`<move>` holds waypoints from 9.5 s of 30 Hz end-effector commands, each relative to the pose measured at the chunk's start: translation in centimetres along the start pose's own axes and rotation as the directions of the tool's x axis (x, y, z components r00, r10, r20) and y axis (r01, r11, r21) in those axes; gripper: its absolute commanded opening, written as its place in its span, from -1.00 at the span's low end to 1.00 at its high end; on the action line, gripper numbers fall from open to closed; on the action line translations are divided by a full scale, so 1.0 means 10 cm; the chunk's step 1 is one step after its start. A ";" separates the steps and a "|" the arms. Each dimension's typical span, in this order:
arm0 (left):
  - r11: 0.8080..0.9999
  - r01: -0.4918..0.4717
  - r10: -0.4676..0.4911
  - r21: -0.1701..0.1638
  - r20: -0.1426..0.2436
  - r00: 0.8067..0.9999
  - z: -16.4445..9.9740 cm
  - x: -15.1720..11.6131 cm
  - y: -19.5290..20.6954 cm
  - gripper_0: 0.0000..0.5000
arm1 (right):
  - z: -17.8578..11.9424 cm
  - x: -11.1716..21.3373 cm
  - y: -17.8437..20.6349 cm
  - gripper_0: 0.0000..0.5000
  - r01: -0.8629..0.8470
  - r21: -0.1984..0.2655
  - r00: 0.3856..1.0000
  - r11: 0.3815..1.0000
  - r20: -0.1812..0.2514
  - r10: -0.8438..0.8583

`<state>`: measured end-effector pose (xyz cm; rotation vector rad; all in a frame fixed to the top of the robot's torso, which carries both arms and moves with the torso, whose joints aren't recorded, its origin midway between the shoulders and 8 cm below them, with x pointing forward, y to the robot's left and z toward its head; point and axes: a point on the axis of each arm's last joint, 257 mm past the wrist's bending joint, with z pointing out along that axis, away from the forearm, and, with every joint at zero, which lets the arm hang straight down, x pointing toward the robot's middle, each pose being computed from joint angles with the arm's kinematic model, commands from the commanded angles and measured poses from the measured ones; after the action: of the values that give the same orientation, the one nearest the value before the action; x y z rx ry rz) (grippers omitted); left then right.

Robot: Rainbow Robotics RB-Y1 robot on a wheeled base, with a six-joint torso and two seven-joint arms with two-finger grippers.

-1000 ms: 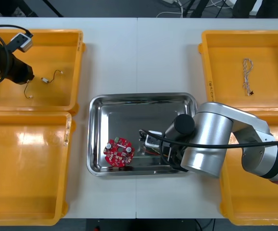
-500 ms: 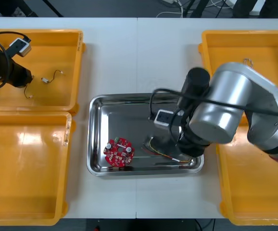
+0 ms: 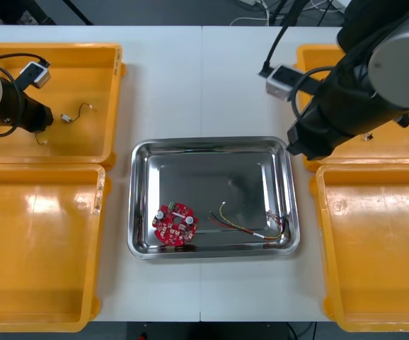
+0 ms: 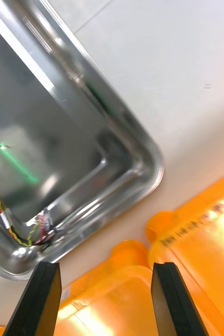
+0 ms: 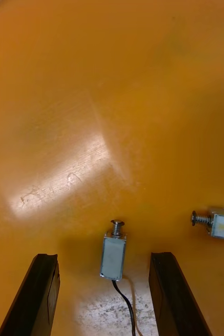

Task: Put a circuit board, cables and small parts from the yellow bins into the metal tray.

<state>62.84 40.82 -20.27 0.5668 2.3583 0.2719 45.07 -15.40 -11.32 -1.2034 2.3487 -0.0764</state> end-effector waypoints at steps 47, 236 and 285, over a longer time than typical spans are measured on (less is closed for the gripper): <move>0.982 -0.181 0.182 0.056 -0.016 0.983 -0.53 -0.38 -0.06 -1.00 | -0.03 0.85 -2.68 1.00 -0.773 0.244 0.610 0.586 0.028 0.792; 0.828 0.556 -0.560 -0.074 -0.150 0.815 -0.96 -1.07 -0.52 1.00 | 1.16 -0.39 0.53 -1.00 0.583 0.025 0.811 0.812 0.041 -0.583; 0.324 0.940 -0.941 -0.106 -0.139 0.309 -0.29 -0.83 -0.41 1.00 | 1.52 -0.33 0.41 1.00 0.603 0.094 0.796 0.792 0.000 -0.606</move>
<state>62.87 35.39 -18.17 -0.9473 2.4947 -0.1658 50.86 -8.29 -25.06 -1.8309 1.8436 -0.3671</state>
